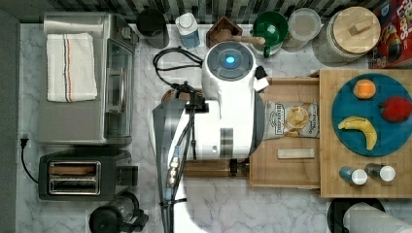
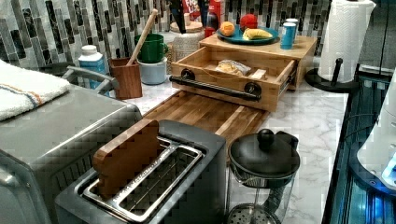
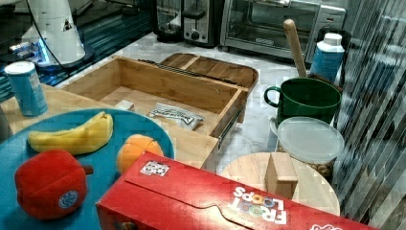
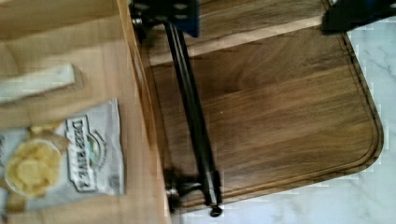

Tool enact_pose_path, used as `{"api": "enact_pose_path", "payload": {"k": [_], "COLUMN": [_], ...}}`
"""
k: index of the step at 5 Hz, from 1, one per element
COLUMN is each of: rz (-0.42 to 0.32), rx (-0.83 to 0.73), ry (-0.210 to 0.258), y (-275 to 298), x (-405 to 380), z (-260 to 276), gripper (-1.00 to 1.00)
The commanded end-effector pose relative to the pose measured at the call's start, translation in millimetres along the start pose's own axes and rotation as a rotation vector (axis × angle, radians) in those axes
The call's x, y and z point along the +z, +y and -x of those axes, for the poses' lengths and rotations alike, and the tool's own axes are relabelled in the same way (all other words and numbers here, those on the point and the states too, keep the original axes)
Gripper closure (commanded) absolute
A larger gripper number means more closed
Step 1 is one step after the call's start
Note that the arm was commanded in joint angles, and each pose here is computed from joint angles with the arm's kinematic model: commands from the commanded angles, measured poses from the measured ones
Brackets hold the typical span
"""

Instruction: Close the drawer.

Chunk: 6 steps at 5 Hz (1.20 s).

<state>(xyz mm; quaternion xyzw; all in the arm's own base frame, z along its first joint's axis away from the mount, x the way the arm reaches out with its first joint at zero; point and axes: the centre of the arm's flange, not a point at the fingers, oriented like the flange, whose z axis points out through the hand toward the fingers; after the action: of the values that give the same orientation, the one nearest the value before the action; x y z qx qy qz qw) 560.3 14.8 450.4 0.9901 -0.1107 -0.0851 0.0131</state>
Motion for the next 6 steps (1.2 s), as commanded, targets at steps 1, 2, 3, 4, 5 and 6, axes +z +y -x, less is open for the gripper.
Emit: {"api": "enact_pose_path", "payload": {"k": [1, 2, 3, 4, 5, 6], "rz": [0.115, 0.153, 0.138, 0.140, 0.151, 0.143], "rx": [-0.218, -0.245, -0.264, -0.264, -0.261, -0.250], "ry": [0.023, 0.049, 0.071, 0.089, 0.117, 0.142], "y": [-69, -68, -59, -54, -50, -46], "x": [44, 76, 103, 126, 149, 170], "z": [22, 22, 21, 21, 27, 29], "gripper": [1.00, 1.00, 1.00, 1.00, 1.00, 1.00]}}
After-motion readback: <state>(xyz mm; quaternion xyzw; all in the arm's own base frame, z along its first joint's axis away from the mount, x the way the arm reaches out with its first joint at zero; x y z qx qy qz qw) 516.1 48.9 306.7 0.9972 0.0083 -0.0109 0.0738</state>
